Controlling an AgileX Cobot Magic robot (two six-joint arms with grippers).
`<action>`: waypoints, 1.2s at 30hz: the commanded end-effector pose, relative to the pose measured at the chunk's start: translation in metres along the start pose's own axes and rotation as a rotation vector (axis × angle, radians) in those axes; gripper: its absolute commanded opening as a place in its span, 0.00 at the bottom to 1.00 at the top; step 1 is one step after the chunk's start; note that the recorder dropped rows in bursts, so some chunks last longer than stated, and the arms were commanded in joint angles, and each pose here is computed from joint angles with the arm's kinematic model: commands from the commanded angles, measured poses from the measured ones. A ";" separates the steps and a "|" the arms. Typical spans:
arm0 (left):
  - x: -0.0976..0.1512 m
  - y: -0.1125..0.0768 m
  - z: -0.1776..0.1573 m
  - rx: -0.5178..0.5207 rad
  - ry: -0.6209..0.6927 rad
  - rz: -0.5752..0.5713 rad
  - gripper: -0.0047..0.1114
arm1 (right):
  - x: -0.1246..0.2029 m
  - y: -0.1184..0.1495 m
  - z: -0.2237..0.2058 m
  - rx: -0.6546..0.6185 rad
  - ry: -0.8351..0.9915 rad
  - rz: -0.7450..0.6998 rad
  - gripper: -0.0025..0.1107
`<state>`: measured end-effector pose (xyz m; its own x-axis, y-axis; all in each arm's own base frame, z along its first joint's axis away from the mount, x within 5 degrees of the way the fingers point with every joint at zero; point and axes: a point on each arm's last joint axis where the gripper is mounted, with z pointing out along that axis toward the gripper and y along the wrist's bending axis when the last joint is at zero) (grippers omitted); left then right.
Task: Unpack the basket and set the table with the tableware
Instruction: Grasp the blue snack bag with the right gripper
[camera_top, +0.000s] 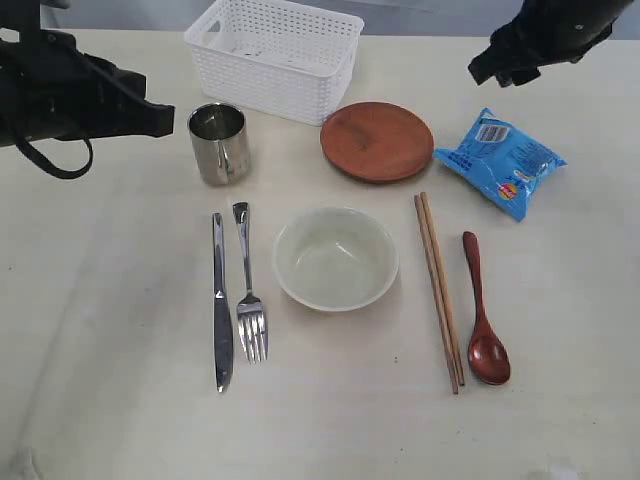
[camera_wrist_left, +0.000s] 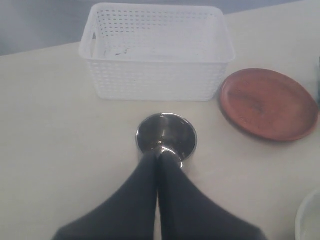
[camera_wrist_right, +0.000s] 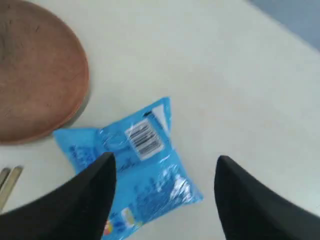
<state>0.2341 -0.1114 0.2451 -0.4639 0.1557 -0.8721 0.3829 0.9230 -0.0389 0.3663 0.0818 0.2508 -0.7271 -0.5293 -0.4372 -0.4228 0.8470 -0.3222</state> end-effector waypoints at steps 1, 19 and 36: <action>0.003 0.001 0.000 0.002 0.015 0.000 0.04 | 0.003 0.010 0.015 -0.210 0.136 0.054 0.53; 0.003 0.000 0.000 0.006 0.022 -0.006 0.04 | 0.024 0.009 0.075 -0.211 0.280 0.053 0.72; 0.003 0.000 0.000 0.004 0.020 -0.006 0.04 | 0.039 0.011 0.117 -0.204 0.326 0.068 0.47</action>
<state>0.2333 -0.1119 0.2441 -0.4742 0.1603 -0.8657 0.3891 0.9202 -0.0427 0.3973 0.0682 0.1350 -0.8713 -0.4604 -0.1696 -0.4471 0.8874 -0.1123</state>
